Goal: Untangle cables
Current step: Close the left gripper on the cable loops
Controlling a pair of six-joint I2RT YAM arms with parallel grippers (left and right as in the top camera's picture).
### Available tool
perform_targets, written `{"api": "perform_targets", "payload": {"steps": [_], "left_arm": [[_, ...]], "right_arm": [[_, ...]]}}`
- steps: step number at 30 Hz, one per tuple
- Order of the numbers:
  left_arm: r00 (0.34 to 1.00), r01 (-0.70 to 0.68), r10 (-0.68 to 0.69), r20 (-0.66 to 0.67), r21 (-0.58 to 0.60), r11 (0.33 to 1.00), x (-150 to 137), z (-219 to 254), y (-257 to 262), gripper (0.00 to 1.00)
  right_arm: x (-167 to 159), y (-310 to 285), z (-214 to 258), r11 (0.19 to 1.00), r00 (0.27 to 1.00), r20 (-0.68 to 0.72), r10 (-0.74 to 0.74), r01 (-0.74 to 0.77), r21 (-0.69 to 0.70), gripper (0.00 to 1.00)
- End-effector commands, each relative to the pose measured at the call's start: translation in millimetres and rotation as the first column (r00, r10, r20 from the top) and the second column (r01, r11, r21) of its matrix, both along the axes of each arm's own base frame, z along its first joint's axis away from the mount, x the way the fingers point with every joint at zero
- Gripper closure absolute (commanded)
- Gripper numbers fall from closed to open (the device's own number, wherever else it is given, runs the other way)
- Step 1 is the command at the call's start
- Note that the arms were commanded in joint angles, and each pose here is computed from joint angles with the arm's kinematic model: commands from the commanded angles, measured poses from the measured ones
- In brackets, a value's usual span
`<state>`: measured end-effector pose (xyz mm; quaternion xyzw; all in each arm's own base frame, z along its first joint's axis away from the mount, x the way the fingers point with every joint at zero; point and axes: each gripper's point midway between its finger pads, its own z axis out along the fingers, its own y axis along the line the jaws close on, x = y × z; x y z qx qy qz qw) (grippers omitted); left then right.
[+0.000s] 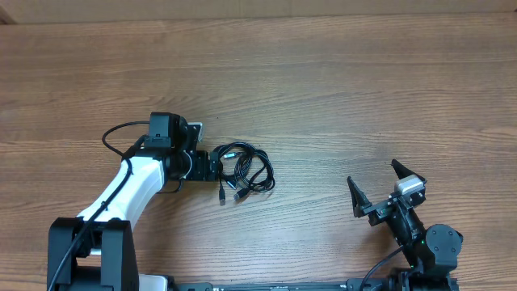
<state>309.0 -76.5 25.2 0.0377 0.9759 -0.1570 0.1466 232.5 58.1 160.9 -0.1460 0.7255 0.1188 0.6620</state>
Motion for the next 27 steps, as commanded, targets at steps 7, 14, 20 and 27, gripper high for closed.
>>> {"api": "perform_targets", "payload": {"steps": [7,14,20,27], "left_arm": [[0.994,-0.094,0.090,0.068,0.062,0.994,22,5,-9,0.04],[0.992,-0.108,0.100,0.079,0.110,0.988,20,4,-16,0.03],[0.986,-0.154,0.144,0.079,0.143,0.978,24,-3,-9,0.04],[0.991,-0.133,0.129,0.040,0.116,0.984,25,-22,-17,0.05]], "right_arm": [[-1,-2,5,1.000,1.000,0.006,-0.011,0.011,-0.008,0.00],[-1,-2,5,1.000,1.000,0.006,-0.010,0.010,-0.008,0.00],[-1,-2,5,1.000,1.000,0.006,-0.010,0.010,-0.008,0.00],[-1,-2,5,1.000,1.000,0.006,-0.011,0.011,-0.008,0.00]]}}
